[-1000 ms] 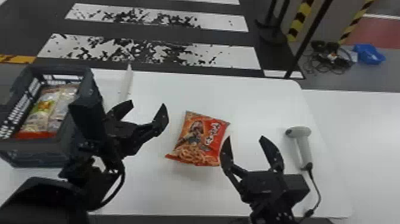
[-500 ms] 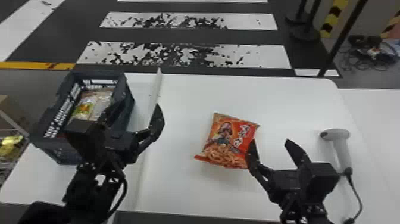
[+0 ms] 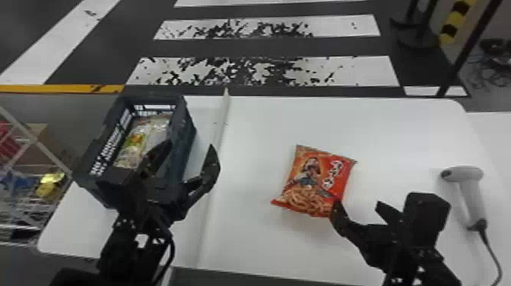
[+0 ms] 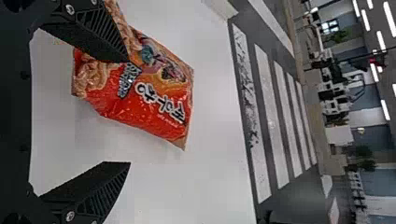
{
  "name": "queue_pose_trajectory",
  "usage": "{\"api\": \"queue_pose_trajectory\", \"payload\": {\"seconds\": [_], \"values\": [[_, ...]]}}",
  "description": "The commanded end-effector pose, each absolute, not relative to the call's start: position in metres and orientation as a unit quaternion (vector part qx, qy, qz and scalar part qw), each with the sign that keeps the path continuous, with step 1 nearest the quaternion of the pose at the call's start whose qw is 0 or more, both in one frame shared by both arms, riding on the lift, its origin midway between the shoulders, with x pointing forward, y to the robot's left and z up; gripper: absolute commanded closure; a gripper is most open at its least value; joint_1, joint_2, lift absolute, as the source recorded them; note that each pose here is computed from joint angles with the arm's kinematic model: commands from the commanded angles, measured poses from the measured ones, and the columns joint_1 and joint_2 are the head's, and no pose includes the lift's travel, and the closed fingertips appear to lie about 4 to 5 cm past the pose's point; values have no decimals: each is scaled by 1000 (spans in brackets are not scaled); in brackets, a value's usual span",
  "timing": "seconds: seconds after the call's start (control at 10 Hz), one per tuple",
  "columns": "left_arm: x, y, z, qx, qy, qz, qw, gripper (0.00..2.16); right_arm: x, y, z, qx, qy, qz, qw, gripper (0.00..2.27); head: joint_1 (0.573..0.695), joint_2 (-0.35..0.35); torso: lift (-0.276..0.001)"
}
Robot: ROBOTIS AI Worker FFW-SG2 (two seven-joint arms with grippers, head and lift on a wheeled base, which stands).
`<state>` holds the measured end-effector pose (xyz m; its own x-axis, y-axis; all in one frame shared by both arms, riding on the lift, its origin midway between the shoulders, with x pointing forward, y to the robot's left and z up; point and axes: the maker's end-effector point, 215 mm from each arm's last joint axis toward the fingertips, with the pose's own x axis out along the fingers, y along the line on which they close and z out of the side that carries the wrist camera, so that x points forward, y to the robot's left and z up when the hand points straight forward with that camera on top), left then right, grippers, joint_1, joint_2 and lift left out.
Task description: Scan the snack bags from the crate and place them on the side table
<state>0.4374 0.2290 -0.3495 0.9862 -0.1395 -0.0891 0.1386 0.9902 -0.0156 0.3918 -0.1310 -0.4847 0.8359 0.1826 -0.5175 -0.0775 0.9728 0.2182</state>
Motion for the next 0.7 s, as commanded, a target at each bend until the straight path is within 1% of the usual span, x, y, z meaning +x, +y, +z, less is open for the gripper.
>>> {"api": "queue_pose_trajectory", "payload": {"seconds": [0.0, 0.2, 0.4, 0.6], "values": [[437, 227, -352, -7, 47, -71, 996, 83, 375, -124, -494, 109, 335, 81, 932, 93, 695, 130, -81], [436, 225, -358, -8, 52, -73, 996, 83, 373, -113, -495, 156, 369, 102, 911, 90, 695, 143, -81], [435, 225, -364, -7, 58, -74, 995, 83, 373, -99, -505, 210, 402, 124, 883, 90, 695, 158, -81], [434, 223, -367, -7, 62, -78, 995, 83, 384, -93, -506, 246, 405, 130, 871, 90, 695, 177, -81]]}}
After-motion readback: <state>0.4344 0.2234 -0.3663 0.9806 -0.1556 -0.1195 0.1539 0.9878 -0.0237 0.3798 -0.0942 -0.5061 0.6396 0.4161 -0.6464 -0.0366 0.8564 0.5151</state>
